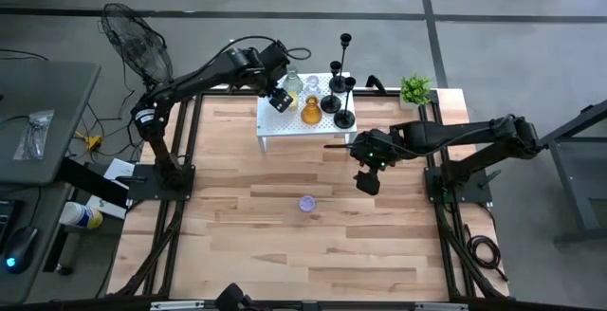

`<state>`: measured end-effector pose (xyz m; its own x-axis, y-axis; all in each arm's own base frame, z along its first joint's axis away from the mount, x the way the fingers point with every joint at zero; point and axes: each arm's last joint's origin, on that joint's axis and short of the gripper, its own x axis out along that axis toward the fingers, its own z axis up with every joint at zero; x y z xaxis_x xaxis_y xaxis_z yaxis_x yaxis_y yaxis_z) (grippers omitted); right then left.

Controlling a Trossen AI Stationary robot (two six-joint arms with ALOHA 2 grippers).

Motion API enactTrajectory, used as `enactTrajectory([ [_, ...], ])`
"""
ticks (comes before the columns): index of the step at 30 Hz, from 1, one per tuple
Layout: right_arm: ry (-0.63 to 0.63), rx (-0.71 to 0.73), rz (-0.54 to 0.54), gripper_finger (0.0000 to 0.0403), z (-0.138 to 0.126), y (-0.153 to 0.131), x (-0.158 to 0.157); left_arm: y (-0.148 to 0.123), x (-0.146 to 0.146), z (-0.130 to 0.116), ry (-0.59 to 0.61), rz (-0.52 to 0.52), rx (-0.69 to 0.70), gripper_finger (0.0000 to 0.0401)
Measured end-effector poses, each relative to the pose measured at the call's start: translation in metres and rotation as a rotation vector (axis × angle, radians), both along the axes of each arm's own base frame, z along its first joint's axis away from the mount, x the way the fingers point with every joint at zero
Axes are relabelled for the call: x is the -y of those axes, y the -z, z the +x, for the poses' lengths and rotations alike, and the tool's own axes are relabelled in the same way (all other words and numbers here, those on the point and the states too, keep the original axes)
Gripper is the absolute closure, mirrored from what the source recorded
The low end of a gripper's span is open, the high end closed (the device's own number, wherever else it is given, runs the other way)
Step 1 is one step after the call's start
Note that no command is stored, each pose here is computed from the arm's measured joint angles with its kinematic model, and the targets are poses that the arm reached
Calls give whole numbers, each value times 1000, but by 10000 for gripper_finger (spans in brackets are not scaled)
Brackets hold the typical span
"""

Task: Pick & Place candle stick holders
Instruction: Put the blue scented candle on the shelf

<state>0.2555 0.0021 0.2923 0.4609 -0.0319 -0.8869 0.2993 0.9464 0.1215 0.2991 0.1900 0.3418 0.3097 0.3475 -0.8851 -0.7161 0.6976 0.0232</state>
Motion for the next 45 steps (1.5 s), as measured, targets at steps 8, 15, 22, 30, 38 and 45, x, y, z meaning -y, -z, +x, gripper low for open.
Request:
enactTrajectory([
  [8,-1,110,102,100,-29,25,-9,-2,-9,-3,-37,34,26,164],
  [15,13,378,120,100,-59,29,-14,1,-11,-2,-38,37,25,164],
  [22,99,611,185,100,-81,50,-14,1,-16,-5,-59,47,21,164],
  [30,177,733,276,100,-97,87,-12,8,-18,0,-49,24,21,164],
  [38,232,807,315,100,-113,112,-10,23,-23,9,-49,-4,-7,164],
  [45,265,886,284,100,-124,115,-7,23,-27,8,-59,2,0,164],
])
